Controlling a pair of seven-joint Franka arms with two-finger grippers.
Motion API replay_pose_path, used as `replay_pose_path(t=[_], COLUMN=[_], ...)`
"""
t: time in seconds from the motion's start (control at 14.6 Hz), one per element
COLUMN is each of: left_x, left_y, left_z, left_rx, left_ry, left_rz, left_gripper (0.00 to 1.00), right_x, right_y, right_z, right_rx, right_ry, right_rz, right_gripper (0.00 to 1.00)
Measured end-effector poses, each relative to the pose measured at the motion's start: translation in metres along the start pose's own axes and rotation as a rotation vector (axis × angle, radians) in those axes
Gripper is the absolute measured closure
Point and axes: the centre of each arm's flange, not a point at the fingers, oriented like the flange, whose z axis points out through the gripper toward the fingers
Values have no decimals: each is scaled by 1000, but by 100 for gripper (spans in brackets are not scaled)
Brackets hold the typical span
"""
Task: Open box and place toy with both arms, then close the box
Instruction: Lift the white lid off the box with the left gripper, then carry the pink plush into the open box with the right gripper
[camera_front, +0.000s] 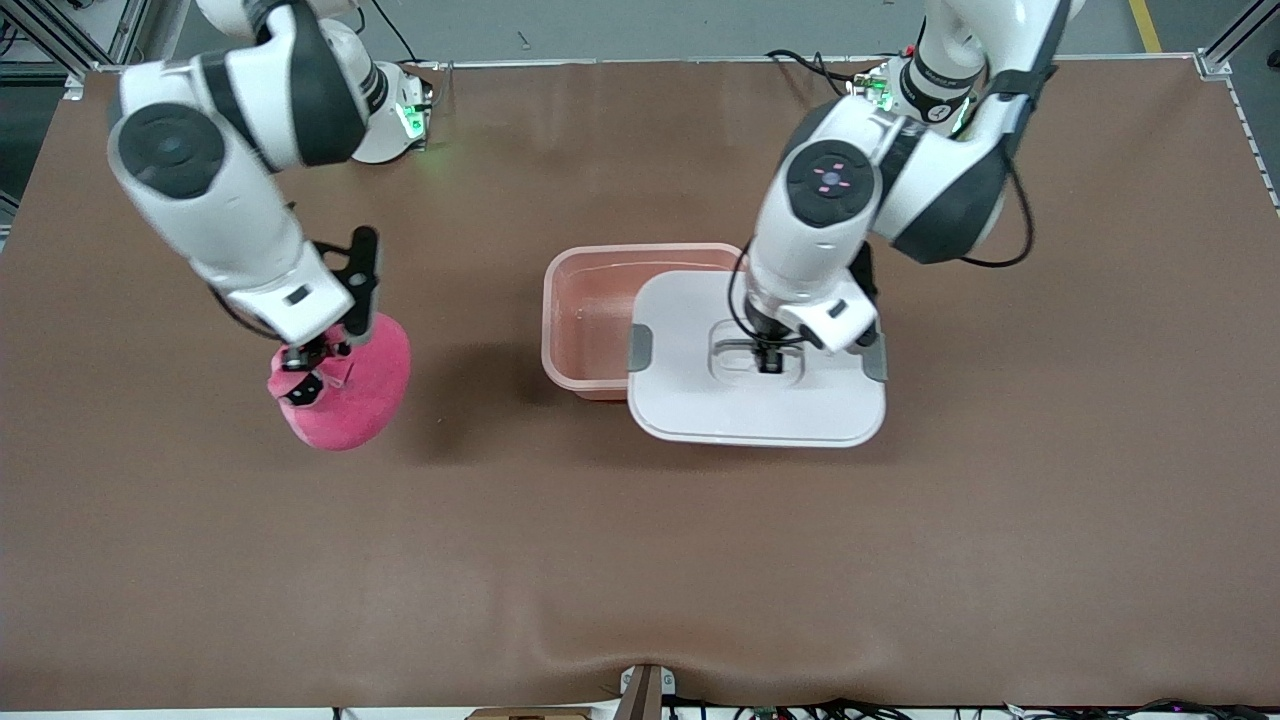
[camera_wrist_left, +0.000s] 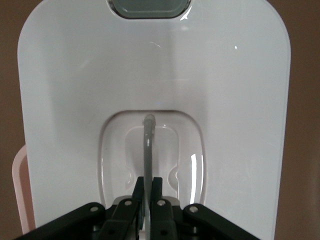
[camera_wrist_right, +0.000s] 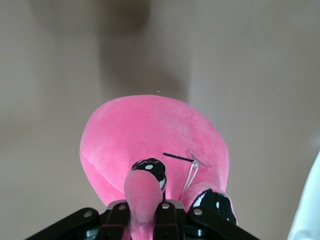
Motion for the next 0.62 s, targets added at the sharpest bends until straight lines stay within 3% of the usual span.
replay_pose_path(t=[0.21, 0.62], left_x=[42, 87], left_y=[12, 21], left_z=[-12, 10], left_rx=[-9, 30], left_ry=[-3, 11], left_rz=[7, 43], left_gripper=[93, 93], right_x=[60, 185], right_y=[-23, -89], right_z=[-17, -38], right_rx=[-14, -87], right_ry=[-75, -211], right_rz=[-127, -350], right_gripper=[85, 85])
